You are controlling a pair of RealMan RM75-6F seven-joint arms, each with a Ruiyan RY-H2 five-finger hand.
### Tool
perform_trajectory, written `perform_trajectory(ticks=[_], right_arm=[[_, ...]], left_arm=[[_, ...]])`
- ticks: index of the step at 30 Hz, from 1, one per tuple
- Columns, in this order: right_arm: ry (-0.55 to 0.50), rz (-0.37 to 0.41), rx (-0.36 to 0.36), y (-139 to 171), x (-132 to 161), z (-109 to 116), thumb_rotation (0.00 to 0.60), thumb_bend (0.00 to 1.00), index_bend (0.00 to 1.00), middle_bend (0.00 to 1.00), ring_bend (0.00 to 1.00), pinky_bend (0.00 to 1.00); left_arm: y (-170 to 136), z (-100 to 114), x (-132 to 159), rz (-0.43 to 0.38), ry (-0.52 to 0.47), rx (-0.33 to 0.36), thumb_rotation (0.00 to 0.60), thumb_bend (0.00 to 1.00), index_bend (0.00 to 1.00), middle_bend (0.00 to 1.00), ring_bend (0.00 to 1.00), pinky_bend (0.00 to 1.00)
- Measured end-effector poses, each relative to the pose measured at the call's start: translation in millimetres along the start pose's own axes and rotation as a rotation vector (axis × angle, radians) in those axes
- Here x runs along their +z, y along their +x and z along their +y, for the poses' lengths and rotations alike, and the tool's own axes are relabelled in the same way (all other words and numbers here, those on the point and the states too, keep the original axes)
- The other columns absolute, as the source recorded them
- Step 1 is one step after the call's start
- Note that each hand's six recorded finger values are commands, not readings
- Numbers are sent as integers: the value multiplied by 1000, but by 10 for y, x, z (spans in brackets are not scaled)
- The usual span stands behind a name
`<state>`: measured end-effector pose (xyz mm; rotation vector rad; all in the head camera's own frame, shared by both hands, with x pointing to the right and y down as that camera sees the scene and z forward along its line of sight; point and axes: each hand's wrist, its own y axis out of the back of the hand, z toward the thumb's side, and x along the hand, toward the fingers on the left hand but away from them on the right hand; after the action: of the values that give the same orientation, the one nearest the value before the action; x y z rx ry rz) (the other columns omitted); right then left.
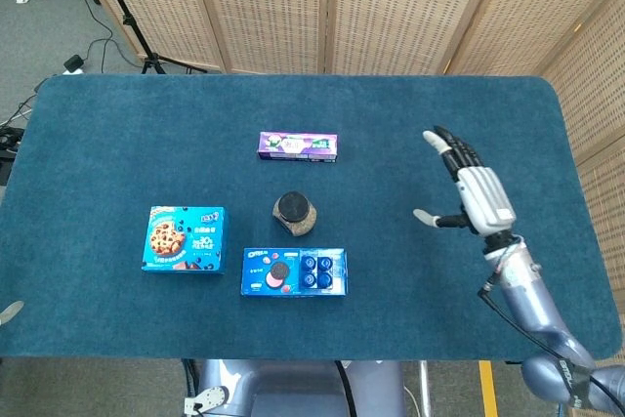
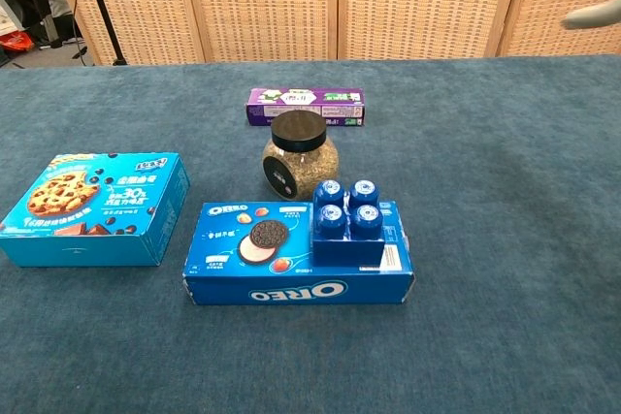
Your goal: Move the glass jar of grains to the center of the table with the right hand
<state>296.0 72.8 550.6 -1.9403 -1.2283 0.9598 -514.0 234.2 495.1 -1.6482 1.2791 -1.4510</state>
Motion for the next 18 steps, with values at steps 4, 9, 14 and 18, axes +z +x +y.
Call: perform_trajectory(ticks=[4,9,14,18], right_arm=[[214,14,-113,549,-319,192,600,0,0,0,0,0],[326,-38,-128,1020,-515,180,600,0,0,0,0,0],[354,-103,-87,1233,-587,119,600,0,0,0,0,0],[361,-164,-50,1346,-648,98,600,0,0,0,0,0]], left_arm=[[-10,-26,21,-4,20,8,600,0,0,0,0,0],[-15,-31,24,2,27,20,600,0,0,0,0,0],[-20,-29,21,2,31,26,600,0,0,0,0,0],[-23,-41,25,2,29,21,600,0,0,0,0,0]])
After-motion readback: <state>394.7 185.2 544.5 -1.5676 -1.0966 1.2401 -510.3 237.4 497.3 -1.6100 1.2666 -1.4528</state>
